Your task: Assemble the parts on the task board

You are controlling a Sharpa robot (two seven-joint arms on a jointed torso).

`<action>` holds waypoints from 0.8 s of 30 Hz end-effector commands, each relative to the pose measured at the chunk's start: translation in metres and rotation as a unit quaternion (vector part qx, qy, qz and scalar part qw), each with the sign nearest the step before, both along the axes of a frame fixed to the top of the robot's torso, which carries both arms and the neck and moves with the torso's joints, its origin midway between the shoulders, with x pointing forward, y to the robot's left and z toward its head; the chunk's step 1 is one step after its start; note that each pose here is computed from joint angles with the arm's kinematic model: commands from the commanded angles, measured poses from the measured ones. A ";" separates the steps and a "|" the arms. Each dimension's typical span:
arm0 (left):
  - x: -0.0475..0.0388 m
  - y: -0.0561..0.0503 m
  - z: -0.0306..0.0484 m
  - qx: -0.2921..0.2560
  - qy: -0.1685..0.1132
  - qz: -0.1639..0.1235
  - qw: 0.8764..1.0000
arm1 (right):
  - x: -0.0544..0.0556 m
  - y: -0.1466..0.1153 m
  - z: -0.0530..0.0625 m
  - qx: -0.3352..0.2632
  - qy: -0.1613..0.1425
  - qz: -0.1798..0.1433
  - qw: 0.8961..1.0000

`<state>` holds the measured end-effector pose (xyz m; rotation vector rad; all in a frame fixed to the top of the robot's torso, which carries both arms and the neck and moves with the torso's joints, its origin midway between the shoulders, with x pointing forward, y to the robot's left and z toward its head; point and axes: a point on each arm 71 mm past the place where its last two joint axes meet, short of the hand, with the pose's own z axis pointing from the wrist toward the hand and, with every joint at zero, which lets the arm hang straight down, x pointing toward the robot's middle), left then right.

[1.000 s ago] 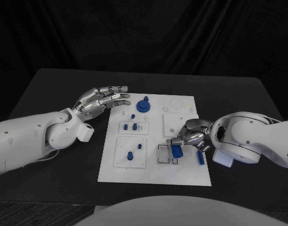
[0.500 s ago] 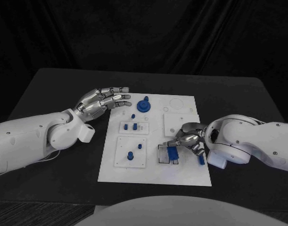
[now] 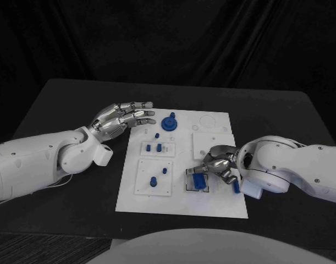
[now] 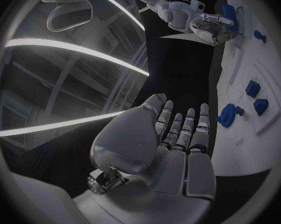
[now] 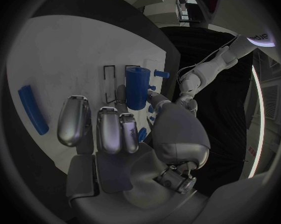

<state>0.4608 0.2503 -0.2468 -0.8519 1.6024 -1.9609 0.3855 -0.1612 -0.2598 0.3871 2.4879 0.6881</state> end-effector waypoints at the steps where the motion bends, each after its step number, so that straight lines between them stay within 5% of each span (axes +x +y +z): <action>1: -0.0009 -0.002 0.0016 -0.016 -0.005 -0.004 1.000 | -0.004 -0.001 -0.006 -0.012 0.017 0.012 1.000; 24: -0.0007 -0.003 -0.0002 -0.016 -0.001 -0.006 1.000 | -0.005 -0.002 -0.010 -0.030 0.035 0.024 0.999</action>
